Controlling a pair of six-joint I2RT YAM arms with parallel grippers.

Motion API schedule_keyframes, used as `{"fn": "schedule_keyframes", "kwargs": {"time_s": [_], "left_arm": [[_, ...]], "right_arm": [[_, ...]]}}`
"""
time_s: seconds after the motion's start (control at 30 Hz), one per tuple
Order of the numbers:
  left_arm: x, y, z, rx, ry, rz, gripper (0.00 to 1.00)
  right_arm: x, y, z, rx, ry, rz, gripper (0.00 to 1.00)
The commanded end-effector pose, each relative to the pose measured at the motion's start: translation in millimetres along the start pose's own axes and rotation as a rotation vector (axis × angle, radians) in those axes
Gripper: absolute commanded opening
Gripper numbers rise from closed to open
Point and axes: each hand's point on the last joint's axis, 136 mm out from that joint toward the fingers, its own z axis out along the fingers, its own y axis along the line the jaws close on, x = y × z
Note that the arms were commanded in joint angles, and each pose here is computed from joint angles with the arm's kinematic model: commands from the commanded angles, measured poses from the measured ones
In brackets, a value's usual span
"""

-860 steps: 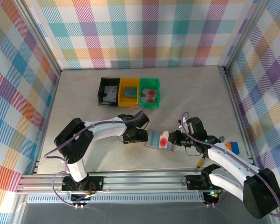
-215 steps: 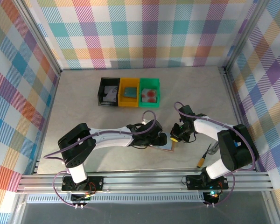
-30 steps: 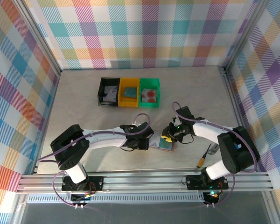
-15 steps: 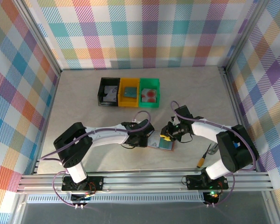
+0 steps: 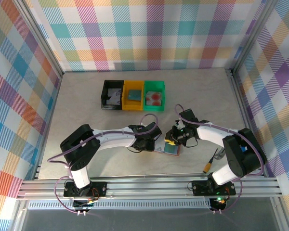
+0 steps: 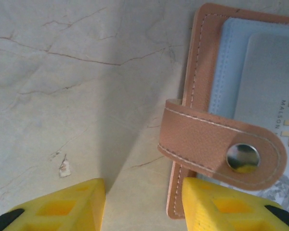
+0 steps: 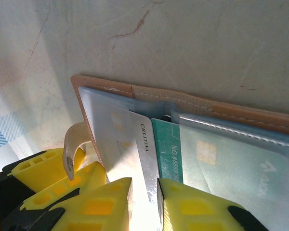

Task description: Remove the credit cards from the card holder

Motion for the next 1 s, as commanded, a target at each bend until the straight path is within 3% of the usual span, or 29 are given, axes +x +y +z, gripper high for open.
{"fn": "schedule_keyframes", "kwargs": {"time_s": [0.0, 0.97], "left_arm": [[5, 2, 5, -0.02, 0.047, -0.014, 0.46], [30, 2, 32, -0.043, 0.176, -0.019, 0.43]], "right_arm": [[-3, 7, -1, 0.004, -0.005, -0.024, 0.21], [-8, 4, 8, 0.016, -0.02, -0.062, 0.2]]}}
